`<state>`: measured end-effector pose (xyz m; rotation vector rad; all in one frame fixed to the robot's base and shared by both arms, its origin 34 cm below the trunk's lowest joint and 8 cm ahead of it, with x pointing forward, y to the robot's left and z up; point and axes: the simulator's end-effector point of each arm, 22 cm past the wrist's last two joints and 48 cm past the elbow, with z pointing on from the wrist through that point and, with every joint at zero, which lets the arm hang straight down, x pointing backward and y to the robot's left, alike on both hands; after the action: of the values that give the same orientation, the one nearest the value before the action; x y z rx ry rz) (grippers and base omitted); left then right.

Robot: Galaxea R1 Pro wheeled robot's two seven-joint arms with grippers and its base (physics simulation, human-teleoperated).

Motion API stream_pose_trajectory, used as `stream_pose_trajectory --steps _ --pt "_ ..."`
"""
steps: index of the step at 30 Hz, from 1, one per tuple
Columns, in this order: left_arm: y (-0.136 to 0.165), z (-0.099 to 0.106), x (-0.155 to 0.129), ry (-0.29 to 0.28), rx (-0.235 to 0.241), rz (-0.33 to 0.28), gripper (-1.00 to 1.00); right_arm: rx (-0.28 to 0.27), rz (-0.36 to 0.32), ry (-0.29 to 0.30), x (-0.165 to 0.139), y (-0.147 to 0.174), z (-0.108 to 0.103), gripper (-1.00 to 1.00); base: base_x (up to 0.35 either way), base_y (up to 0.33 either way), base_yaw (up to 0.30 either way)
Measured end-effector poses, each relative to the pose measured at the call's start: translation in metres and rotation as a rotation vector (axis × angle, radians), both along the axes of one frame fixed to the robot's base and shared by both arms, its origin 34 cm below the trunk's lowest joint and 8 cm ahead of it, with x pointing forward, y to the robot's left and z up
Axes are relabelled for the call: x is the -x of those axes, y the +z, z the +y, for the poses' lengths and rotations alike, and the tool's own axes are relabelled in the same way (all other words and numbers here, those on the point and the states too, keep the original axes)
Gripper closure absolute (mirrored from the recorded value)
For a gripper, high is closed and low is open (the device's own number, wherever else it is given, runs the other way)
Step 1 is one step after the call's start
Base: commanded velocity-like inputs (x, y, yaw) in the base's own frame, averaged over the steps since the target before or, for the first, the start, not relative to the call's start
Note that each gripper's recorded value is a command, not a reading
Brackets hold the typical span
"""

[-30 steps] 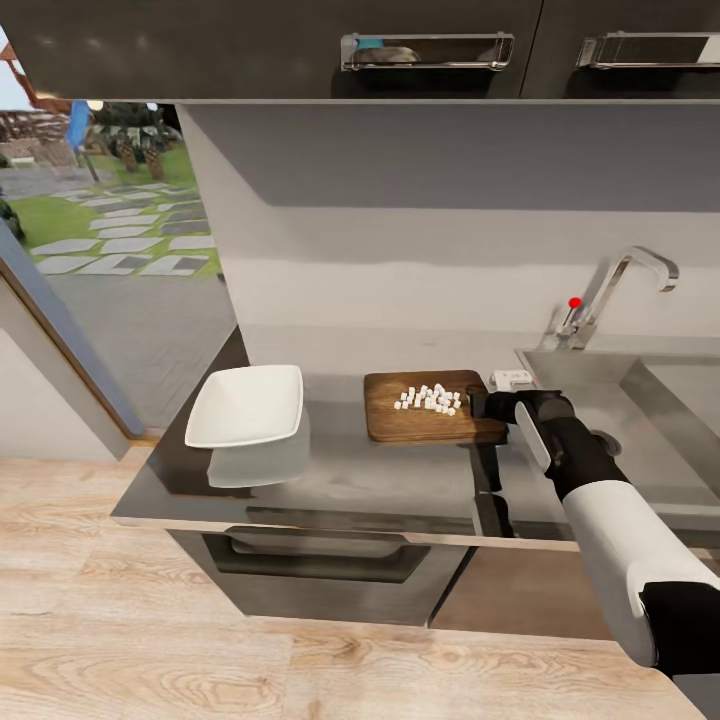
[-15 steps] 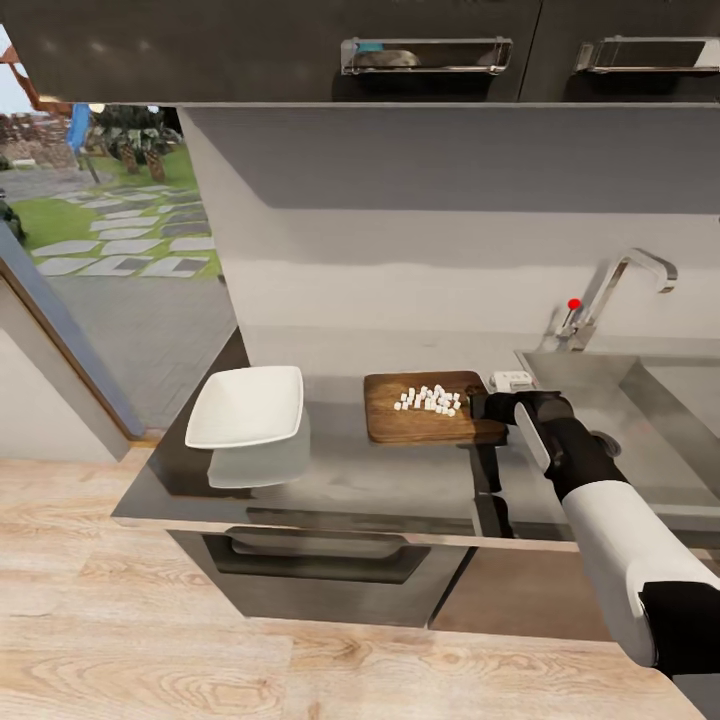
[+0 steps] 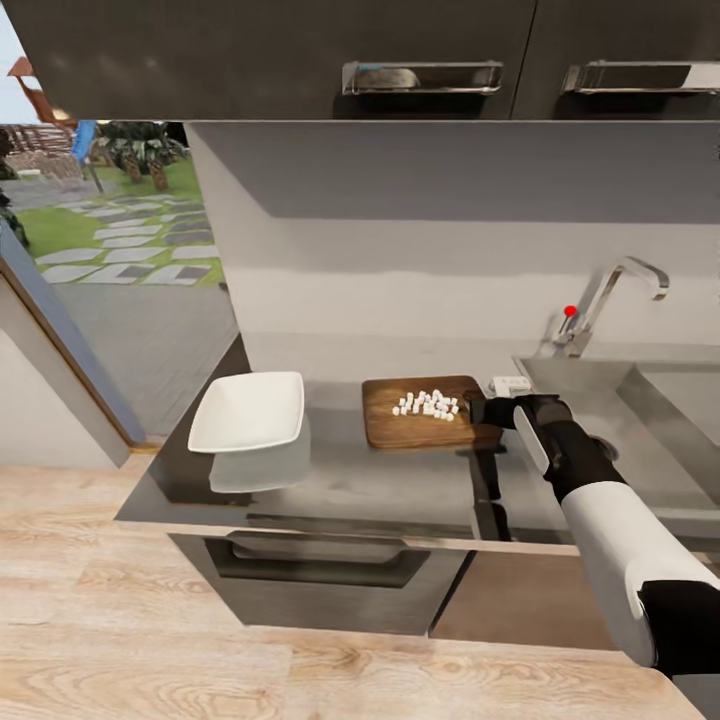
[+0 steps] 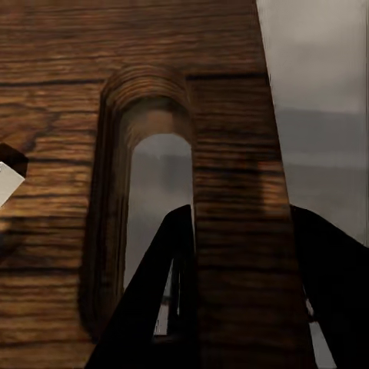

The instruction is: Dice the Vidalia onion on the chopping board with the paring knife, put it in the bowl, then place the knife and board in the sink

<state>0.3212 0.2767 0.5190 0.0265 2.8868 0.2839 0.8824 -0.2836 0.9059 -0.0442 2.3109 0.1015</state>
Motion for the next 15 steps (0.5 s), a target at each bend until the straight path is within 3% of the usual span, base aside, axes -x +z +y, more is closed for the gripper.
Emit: stream_pose_trajectory --steps 15 --pt "0.004 0.0 -0.009 0.0 0.0 -0.024 -1.0 0.0 -0.024 0.001 0.0 0.018 0.002 1.0 0.0 0.0 0.0"
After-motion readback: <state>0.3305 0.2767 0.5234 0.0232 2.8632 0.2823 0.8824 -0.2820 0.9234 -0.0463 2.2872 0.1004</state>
